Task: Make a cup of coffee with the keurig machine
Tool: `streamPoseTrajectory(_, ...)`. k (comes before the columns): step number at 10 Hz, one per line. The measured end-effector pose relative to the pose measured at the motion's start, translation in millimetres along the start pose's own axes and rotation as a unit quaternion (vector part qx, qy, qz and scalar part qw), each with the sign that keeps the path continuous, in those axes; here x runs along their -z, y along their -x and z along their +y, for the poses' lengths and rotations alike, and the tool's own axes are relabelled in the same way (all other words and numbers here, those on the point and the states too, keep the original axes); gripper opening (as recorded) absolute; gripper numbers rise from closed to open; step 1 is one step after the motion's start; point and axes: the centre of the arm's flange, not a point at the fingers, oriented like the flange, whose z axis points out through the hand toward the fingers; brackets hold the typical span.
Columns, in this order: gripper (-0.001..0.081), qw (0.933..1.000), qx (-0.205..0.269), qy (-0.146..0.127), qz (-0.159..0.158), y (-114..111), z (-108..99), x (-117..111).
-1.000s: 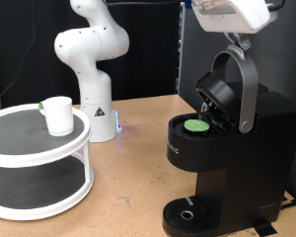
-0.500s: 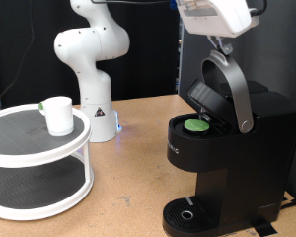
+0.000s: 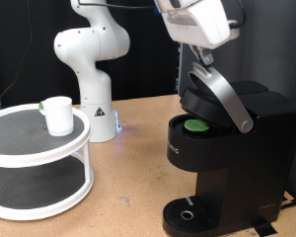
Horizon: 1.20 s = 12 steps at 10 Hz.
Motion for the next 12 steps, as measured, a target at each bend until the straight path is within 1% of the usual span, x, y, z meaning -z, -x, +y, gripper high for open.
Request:
streamPoseTrajectory(5, 0.0004, 0.9998, 0.004, -0.003, -0.019, 26, 24, -9)
streamPoseTrajectory(9, 0.0004, 0.9989, 0.009, -0.007, -0.045, 50, 35, -23)
streamPoseTrajectory(12, 0.0004, 0.9986, 0.006, -0.004, -0.052, 60, 41, -30)
